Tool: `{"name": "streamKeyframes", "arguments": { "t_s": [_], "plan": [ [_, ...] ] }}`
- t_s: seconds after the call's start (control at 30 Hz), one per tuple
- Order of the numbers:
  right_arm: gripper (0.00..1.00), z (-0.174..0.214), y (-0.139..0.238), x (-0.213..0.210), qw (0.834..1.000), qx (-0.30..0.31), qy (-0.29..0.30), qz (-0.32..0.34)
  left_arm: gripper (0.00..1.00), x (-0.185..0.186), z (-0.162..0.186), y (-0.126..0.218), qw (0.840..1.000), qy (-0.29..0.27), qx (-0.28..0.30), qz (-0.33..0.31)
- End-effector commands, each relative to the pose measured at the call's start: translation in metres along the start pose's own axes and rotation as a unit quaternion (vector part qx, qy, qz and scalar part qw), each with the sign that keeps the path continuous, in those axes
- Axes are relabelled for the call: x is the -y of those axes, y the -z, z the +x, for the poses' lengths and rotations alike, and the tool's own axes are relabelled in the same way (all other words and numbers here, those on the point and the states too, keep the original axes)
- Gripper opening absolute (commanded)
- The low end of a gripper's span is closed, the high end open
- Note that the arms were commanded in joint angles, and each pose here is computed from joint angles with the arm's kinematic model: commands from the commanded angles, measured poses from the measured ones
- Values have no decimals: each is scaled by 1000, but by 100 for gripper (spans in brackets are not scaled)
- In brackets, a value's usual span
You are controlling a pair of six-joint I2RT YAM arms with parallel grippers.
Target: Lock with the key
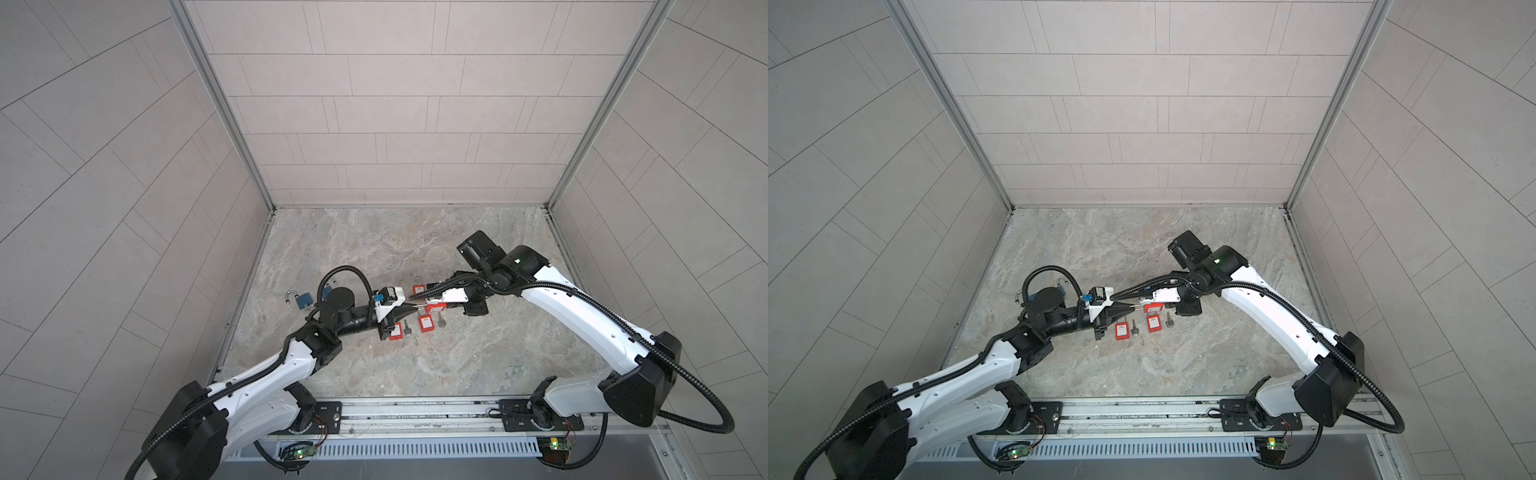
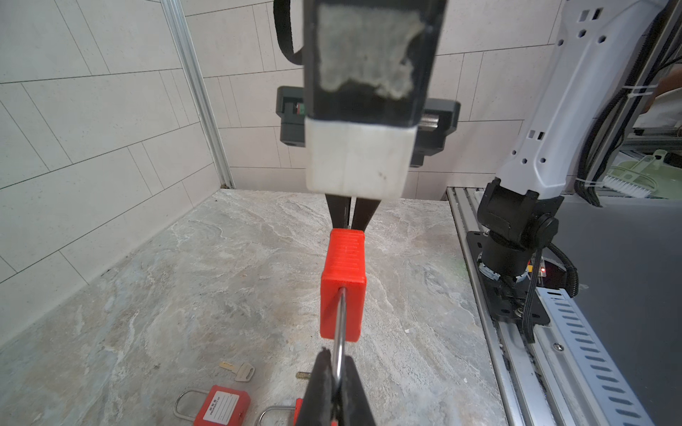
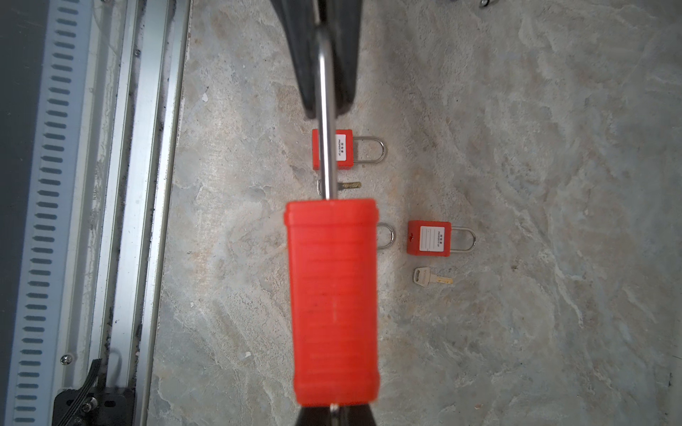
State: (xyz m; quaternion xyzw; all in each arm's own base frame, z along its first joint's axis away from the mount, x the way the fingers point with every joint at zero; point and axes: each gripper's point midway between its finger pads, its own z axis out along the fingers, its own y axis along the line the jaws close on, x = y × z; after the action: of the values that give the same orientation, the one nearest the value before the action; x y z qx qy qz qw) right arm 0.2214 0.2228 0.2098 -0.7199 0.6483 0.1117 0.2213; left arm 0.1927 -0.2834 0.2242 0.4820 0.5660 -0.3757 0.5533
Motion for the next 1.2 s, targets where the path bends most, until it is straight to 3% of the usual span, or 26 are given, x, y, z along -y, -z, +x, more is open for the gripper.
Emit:
{"name": "streamKeyframes", "arguments": {
  "t_s": [0.0, 0.27, 0.7, 0.9, 0.97, 1.17],
  "plan": [
    [5, 8, 3, -1, 1000, -21, 3, 4, 0, -1, -17, 3, 999, -32, 16, -10],
    [2, 28, 1, 5, 998, -56, -32, 9, 0, -13, -18, 15, 998, -53, 9, -35],
    [2, 64, -8, 7, 995, -56, -79, 22, 0, -19, -20, 47, 995, -61, -26, -68],
    [2, 68, -24, 22, 992, -44, -104, 61, 0, -37, 4, 66, 988, 19, -121, -96],
    [2, 66, -26, 25, 991, -36, -112, 71, 0, -48, 15, 70, 978, 67, -170, -104],
    [2, 69, -32, 39, 982, -34, -144, 115, 0, -63, 41, 70, 935, 120, -326, -70]
  ]
}}
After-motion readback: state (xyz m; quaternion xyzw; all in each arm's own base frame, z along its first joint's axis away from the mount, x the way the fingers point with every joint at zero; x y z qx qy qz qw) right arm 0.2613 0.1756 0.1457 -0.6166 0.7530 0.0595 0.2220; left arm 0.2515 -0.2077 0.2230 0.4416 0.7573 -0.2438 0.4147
